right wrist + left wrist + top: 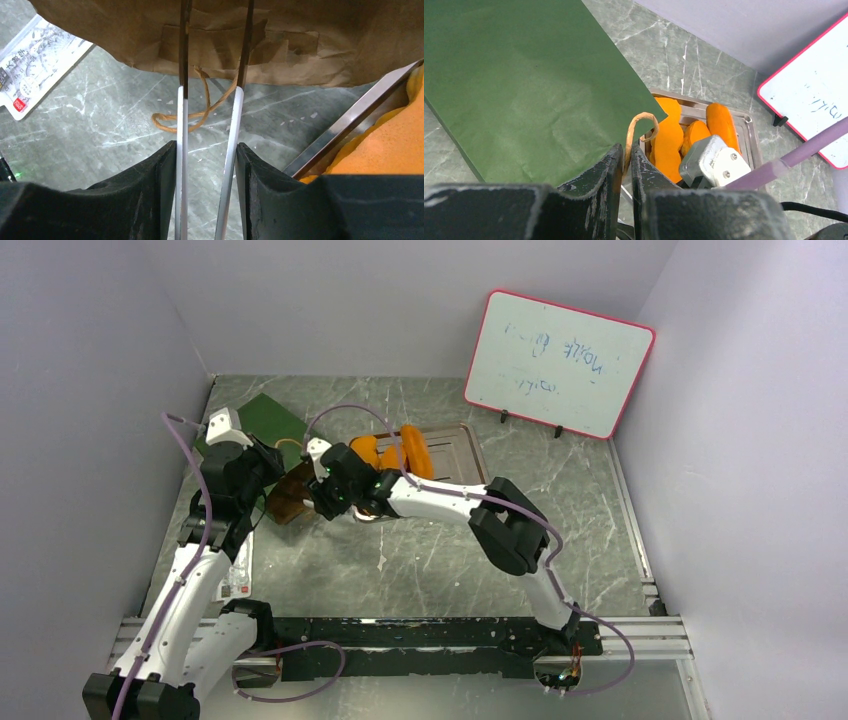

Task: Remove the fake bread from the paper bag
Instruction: Take out the fake bread from the paper bag.

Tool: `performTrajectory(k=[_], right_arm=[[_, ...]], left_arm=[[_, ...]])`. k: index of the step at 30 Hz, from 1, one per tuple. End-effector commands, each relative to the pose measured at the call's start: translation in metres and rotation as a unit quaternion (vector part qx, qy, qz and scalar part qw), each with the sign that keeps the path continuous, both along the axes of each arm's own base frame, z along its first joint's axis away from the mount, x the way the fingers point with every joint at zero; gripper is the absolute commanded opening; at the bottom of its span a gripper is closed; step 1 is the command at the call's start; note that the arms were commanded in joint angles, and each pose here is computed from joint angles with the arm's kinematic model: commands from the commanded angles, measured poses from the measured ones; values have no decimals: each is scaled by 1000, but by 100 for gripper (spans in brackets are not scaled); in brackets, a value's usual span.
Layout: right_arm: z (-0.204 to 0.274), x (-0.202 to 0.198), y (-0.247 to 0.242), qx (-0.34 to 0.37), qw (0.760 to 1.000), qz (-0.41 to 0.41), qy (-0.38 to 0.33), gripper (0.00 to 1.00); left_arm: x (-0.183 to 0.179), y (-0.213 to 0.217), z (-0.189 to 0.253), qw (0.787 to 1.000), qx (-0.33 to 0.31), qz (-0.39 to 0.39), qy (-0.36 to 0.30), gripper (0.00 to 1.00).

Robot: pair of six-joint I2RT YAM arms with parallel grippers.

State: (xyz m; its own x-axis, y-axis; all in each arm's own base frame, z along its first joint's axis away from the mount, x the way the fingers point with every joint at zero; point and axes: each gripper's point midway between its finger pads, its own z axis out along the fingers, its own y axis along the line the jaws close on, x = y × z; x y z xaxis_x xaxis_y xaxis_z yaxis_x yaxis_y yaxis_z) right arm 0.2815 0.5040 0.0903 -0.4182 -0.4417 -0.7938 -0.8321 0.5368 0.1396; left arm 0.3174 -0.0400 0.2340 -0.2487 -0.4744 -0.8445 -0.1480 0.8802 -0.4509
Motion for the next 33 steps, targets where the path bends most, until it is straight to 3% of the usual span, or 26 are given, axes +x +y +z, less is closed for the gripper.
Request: performTrajectory(k=[1, 15, 17, 23, 33], right_arm=[[22, 11, 18, 43, 999, 12, -20, 44], [13, 16, 32, 73, 997, 39, -7, 42], [12, 17, 32, 73, 996, 40, -3, 37], [18, 15, 24, 77, 997, 30, 0, 0], [47, -6, -11, 89, 996, -7, 7, 0]], left_arm=[[1, -3, 11, 1000, -6, -13, -10, 7], [1, -5, 2, 1000, -8, -16, -1, 7], [1, -5, 1, 1000, -8, -15, -1, 7], [1, -2, 3, 1000, -13, -3, -6, 7], [2, 4, 16, 999, -37, 24, -31, 7]])
